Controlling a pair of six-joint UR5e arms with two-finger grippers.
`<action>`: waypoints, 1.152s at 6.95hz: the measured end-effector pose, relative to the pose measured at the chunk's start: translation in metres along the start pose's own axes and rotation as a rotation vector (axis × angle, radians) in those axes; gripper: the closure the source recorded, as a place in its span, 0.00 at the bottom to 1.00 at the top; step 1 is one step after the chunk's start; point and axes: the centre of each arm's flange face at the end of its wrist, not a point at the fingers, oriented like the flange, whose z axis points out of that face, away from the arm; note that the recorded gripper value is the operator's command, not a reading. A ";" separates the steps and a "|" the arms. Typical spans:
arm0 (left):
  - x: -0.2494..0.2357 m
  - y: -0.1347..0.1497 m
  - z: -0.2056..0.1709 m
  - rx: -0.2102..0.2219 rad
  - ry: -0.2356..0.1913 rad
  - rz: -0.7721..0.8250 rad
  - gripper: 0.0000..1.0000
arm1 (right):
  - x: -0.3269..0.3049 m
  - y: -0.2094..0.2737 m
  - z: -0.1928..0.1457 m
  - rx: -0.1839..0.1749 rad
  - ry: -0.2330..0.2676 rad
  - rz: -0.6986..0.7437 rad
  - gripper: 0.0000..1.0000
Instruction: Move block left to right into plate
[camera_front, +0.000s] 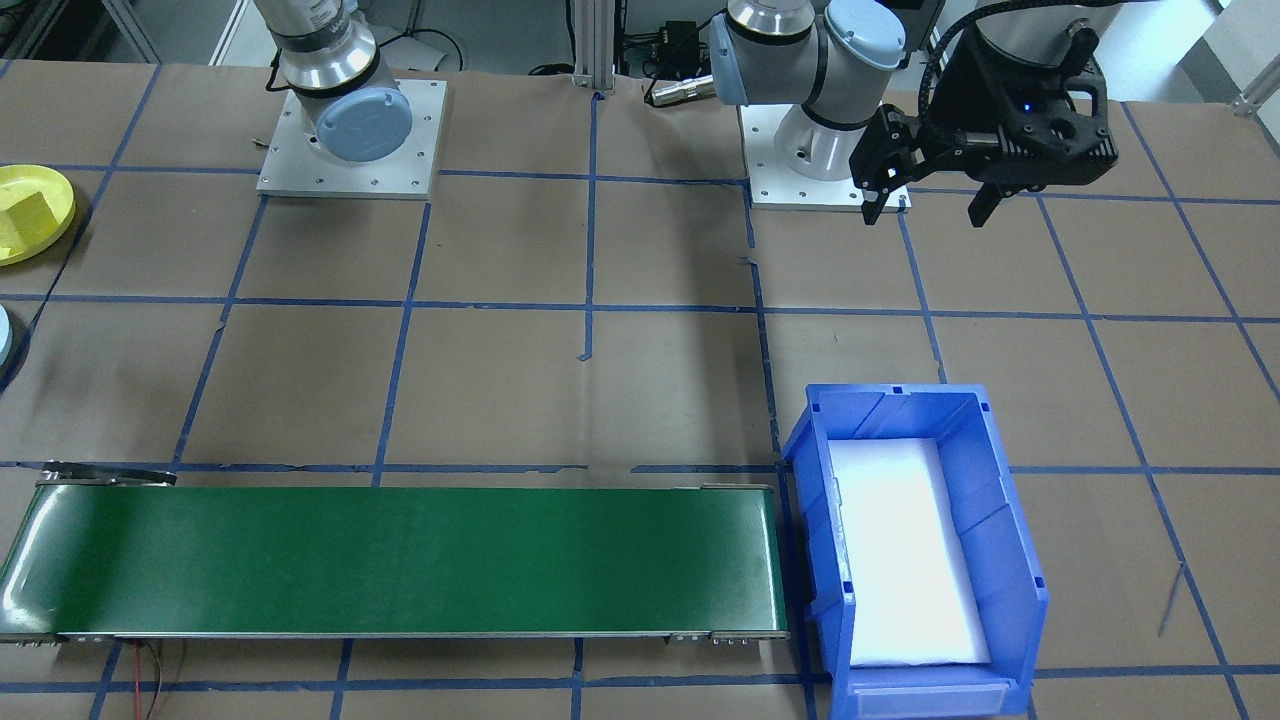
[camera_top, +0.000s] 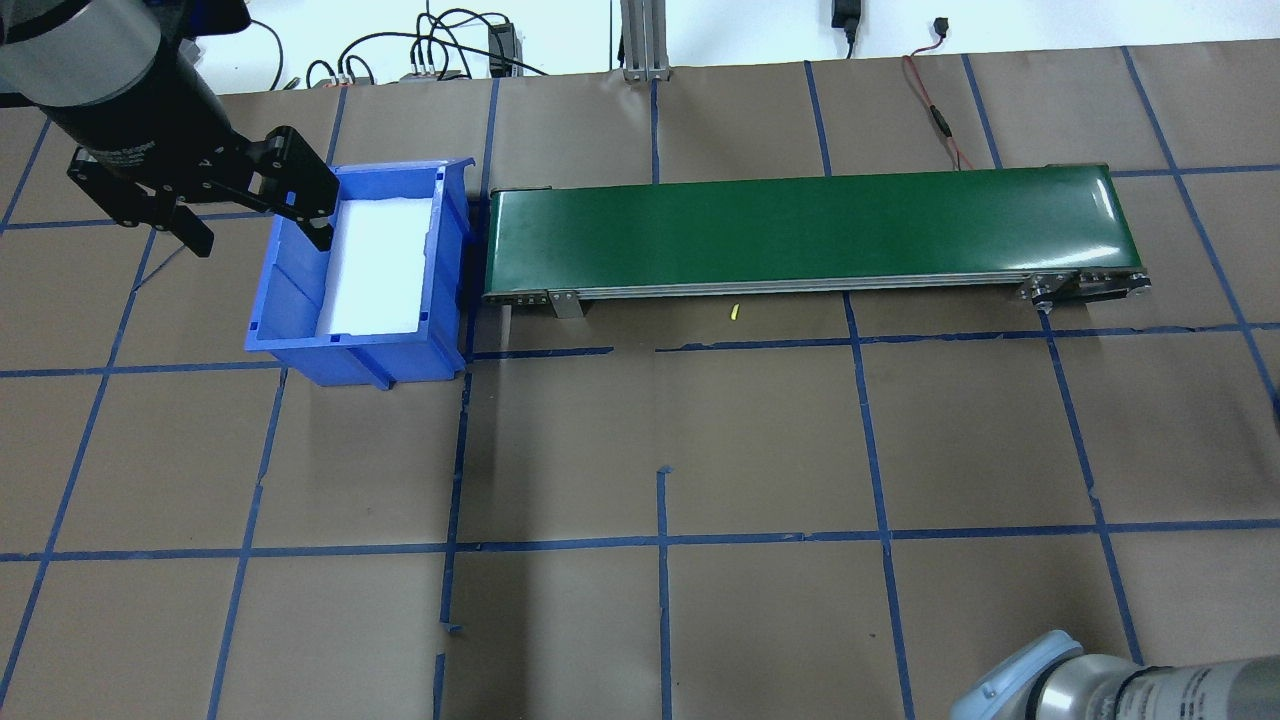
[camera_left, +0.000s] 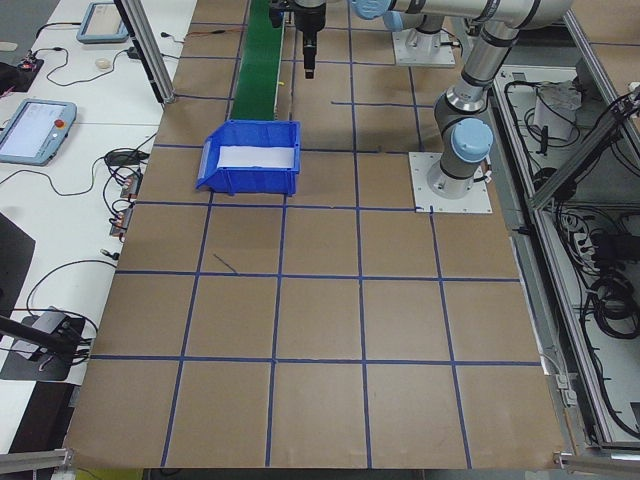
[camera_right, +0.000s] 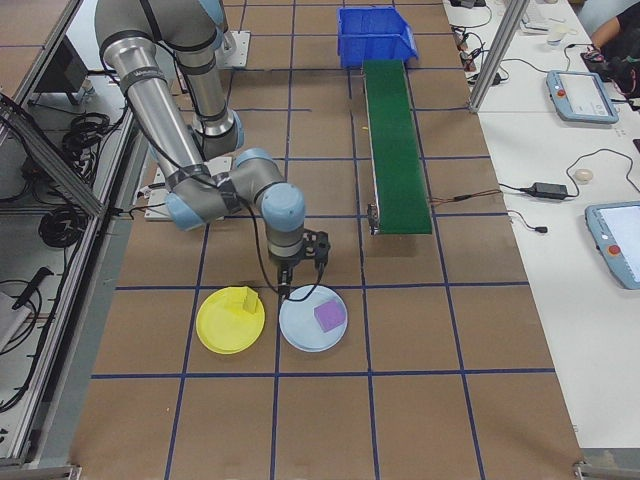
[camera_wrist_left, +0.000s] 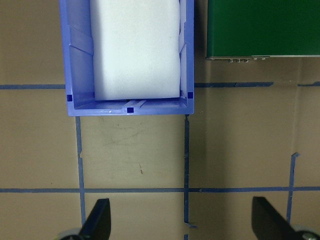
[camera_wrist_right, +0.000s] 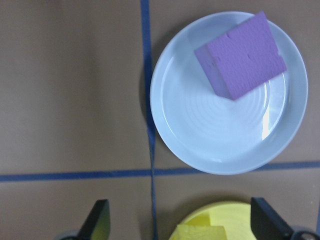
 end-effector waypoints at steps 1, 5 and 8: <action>0.000 0.000 0.000 0.000 0.000 0.000 0.00 | -0.056 -0.042 -0.031 0.029 0.014 -0.005 0.00; 0.000 0.000 -0.001 0.001 -0.002 0.000 0.00 | -0.290 -0.112 -0.148 0.129 0.018 0.031 0.00; -0.001 0.000 0.000 -0.001 -0.001 -0.001 0.00 | -0.436 -0.097 -0.186 0.170 -0.014 0.079 0.00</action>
